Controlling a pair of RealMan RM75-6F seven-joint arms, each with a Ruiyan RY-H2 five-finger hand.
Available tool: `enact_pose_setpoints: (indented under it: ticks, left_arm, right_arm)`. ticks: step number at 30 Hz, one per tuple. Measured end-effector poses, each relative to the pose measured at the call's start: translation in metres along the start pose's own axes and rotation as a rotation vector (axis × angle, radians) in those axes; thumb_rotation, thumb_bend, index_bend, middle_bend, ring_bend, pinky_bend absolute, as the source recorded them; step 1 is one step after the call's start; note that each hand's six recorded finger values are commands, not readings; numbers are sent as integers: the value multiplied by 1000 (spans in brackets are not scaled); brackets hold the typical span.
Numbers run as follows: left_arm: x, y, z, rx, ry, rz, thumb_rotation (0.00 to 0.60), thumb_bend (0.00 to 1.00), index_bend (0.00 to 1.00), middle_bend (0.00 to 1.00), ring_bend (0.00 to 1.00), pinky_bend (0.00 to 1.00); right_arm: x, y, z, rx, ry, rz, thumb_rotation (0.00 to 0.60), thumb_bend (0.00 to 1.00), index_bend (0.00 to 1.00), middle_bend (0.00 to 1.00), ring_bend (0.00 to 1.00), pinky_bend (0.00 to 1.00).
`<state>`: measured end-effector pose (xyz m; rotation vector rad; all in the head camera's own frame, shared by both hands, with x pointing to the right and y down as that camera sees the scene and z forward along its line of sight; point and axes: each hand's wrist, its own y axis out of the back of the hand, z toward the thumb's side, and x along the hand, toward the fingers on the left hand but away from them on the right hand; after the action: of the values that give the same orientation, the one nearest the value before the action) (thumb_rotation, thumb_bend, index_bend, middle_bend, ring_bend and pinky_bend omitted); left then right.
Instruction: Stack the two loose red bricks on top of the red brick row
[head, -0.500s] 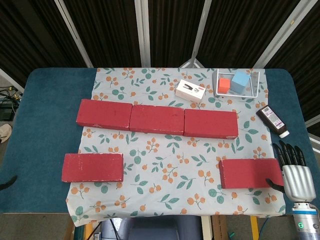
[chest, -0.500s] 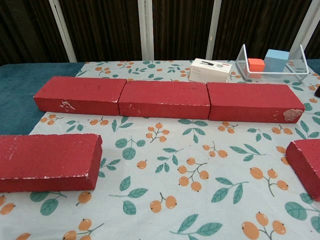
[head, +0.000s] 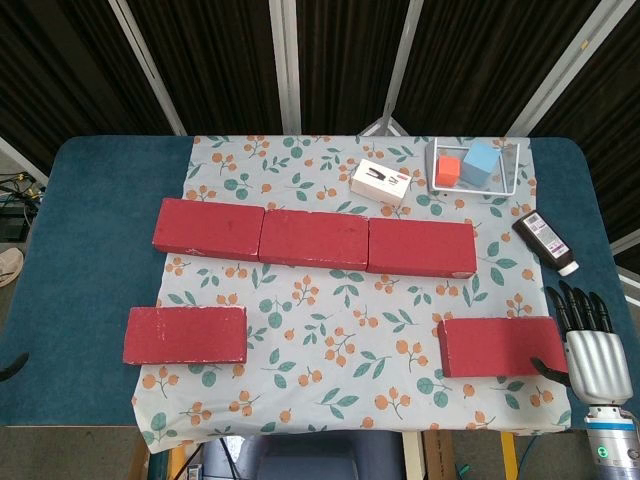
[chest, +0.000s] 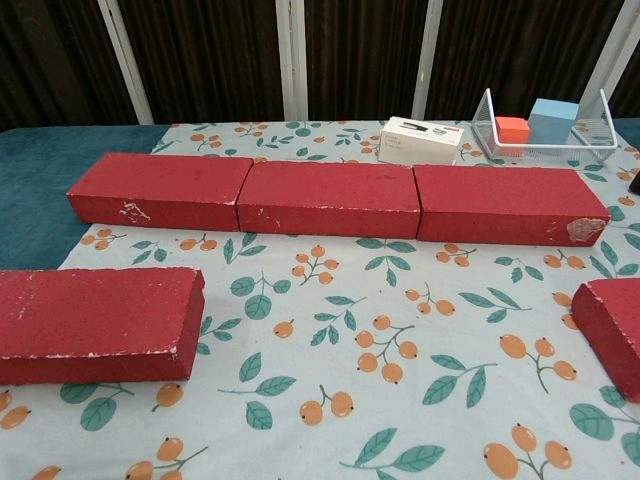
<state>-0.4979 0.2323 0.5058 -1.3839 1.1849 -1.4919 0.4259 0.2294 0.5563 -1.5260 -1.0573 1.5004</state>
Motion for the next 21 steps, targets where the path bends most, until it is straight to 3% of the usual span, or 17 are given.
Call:
enact_pose_setpoints:
  ticks: [12,21]
  left_arm:
    - [-7,2,0,3,7,2,600,0,47,15,0,138]
    - [-1,-5,0,-3,16,-32,600,0,47,13,0,138]
  right_arm:
    - [2,-5,3,-26,22,52,600,80,0,0,0,0]
    - [-3,-17,11,-7,68,324,600,80,0,0,0,0]
